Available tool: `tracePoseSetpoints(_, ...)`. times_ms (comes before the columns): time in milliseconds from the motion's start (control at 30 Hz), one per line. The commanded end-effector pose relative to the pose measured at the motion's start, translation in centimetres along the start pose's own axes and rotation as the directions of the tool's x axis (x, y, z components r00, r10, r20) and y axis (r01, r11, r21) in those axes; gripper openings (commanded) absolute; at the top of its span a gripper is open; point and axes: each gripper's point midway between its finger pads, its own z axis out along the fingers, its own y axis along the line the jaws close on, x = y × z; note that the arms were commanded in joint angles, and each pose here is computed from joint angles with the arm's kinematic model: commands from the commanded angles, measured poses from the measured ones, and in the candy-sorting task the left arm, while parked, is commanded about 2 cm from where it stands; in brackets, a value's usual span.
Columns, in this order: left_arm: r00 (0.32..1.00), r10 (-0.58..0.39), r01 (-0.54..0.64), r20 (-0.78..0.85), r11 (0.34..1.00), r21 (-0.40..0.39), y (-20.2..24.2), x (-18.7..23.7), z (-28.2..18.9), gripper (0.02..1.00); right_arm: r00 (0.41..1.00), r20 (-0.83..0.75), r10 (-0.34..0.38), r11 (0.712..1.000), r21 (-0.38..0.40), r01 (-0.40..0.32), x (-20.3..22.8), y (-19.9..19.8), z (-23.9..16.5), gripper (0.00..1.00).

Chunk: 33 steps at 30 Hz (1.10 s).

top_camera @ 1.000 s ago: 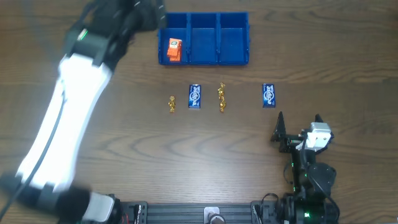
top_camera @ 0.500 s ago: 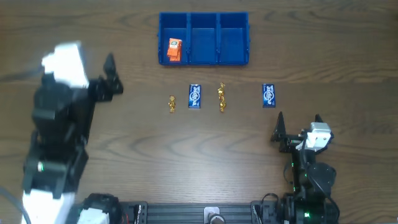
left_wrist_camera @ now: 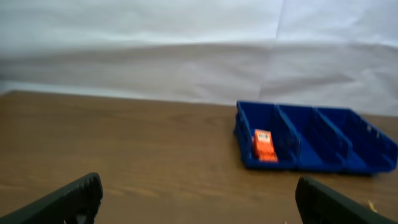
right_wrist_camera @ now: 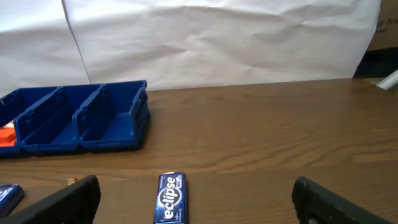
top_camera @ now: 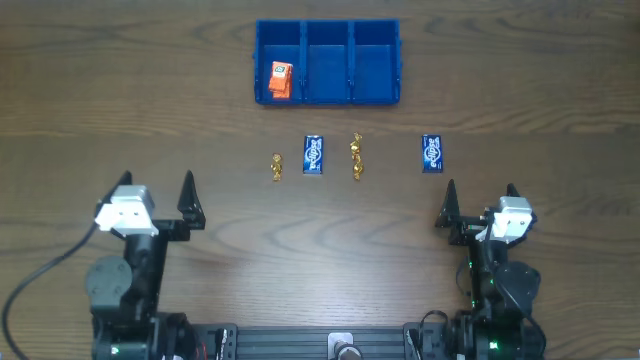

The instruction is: Sort Candies Into Trays

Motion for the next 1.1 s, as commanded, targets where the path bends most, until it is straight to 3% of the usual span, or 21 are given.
tracePoseSetpoints(33,1.0,0.003,-0.005,0.018,0.998,0.068,-0.8,2.9,-0.1,0.998,1.0,-0.002,-0.012,1.0,-0.004,0.012,0.1,0.0,0.0,0.998)
tracePoseSetpoints(267,1.0,-0.003,0.002,0.007,0.994,0.113,-1.4,5.0,0.2,0.998,1.0,-0.002,-0.012,1.0,-0.004,0.012,0.1,0.0,0.0,0.998)
tracePoseSetpoints(533,0.997,-0.009,0.018,-0.08,0.995,0.103,-1.2,7.1,0.2,0.998,1.0,-0.002,-0.012,1.0,-0.004,0.012,0.1,0.0,0.0,0.998)
tracePoseSetpoints(1100,0.997,-0.009,0.017,-0.081,0.995,0.103,-1.1,7.1,0.2,0.998,1.0,-0.002,-0.012,1.0,-0.004,0.012,0.1,0.0,0.0,0.998)
